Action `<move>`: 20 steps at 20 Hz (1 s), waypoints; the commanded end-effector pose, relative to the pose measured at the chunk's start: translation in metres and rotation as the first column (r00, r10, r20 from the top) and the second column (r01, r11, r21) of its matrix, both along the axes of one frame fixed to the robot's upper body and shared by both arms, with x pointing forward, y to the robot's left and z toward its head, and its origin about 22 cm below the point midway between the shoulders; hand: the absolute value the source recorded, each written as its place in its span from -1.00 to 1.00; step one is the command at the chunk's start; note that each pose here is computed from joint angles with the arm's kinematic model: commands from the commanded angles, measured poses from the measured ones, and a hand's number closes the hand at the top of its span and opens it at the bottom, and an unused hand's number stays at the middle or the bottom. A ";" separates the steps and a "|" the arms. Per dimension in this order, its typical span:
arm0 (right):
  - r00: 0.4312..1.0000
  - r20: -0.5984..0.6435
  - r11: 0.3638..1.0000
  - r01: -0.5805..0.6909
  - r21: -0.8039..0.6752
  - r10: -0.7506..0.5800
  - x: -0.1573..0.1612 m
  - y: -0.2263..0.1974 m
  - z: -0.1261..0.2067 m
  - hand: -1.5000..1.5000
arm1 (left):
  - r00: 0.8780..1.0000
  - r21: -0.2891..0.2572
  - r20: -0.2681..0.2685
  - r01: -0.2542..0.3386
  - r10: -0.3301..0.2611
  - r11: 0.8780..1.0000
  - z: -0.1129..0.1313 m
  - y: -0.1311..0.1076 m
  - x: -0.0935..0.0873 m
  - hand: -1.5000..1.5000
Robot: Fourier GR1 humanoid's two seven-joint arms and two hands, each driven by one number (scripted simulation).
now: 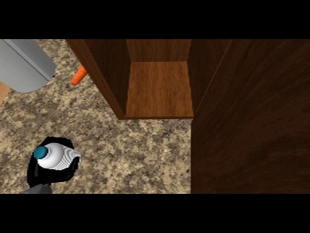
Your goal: Pick up the bottled water, place it into the cabinet and close the cabinet
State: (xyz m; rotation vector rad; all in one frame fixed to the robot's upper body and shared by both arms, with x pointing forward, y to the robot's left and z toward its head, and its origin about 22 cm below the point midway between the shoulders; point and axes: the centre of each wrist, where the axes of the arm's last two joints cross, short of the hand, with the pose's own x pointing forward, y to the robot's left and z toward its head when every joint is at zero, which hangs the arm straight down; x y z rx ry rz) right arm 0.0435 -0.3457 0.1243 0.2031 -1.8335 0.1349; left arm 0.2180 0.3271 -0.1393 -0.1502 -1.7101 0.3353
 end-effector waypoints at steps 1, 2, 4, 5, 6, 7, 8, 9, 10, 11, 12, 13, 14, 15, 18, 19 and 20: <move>0.997 0.065 0.999 -0.030 0.024 0.028 -0.009 0.028 0.041 -1.00 | 0.999 0.044 0.035 0.040 -0.041 0.998 0.020 -0.006 0.019 1.00; 0.997 0.073 0.999 -0.042 0.028 0.040 -0.013 0.038 0.037 -1.00 | 0.998 0.026 0.030 0.063 -0.063 0.998 0.019 -0.021 0.023 1.00; 0.999 0.038 0.999 -0.037 0.023 0.036 -0.005 0.027 0.037 -1.00 | 0.994 -0.011 0.017 0.112 -0.111 0.994 0.019 -0.048 0.025 1.00; 0.996 0.074 0.999 -0.041 0.017 0.039 -0.001 0.022 0.040 -1.00 | 0.992 0.027 0.029 0.120 -0.121 0.992 0.033 -0.029 0.023 1.00; 0.997 0.069 0.999 -0.036 0.023 0.034 -0.003 0.023 0.031 -1.00 | 0.992 0.047 0.072 0.099 -0.102 0.994 0.038 -0.055 0.037 1.00; 0.998 0.064 0.999 -0.024 0.042 0.022 -0.005 0.030 0.036 -1.00 | 0.993 0.058 0.067 0.088 -0.092 0.994 0.036 -0.060 0.029 1.00; 0.995 0.093 0.998 -0.048 0.036 0.044 -0.001 0.031 0.038 -1.00 | 0.990 0.061 0.063 0.124 -0.128 0.990 0.045 -0.060 0.041 1.00; 0.997 0.072 0.999 -0.035 0.002 0.034 -0.009 0.031 0.033 -1.00 | 0.992 0.055 0.060 0.110 -0.113 0.992 0.057 -0.067 0.045 1.00; 0.996 0.072 0.998 -0.051 0.027 0.049 -0.004 0.031 0.042 -1.00 | 0.986 0.041 0.051 0.155 -0.156 0.987 0.060 -0.084 0.046 1.00; 0.997 0.073 0.999 -0.033 0.018 0.032 -0.005 0.014 0.031 -1.00 | 0.987 0.048 0.056 0.149 -0.152 0.988 0.071 -0.091 0.051 1.00; 0.997 0.074 0.999 -0.012 0.039 0.009 -0.002 0.032 0.032 -1.00 | 0.982 0.032 0.056 0.176 -0.178 0.984 0.071 -0.110 0.044 1.00; 0.996 0.069 0.999 -0.049 0.020 0.048 -0.005 0.030 0.040 -1.00 | 0.986 0.050 0.047 0.157 -0.159 0.986 0.071 -0.111 0.049 1.00; 0.996 0.078 0.999 -0.040 0.014 0.039 -0.001 0.019 0.037 -1.00 | 0.986 0.052 0.061 0.152 -0.155 0.987 0.079 -0.121 0.055 1.00; 0.997 0.071 0.999 -0.033 0.036 0.030 -0.004 0.022 0.036 -1.00 | 0.987 0.047 0.041 0.156 -0.157 0.987 0.091 -0.127 0.067 1.00; 0.996 0.067 0.998 -0.061 0.025 0.059 -0.010 0.024 0.038 -1.00 | 0.989 0.084 0.064 0.128 -0.133 0.988 0.098 -0.143 0.059 1.00; 0.997 0.068 0.999 -0.048 0.023 0.046 -0.005 0.018 0.037 -1.00 | 0.987 0.100 0.048 0.147 -0.153 0.984 0.110 -0.159 0.069 1.00; 0.997 0.065 0.999 -0.041 0.027 0.040 -0.003 0.021 0.034 -1.00 | 0.984 0.100 0.079 0.152 -0.160 0.983 0.118 -0.164 0.066 1.00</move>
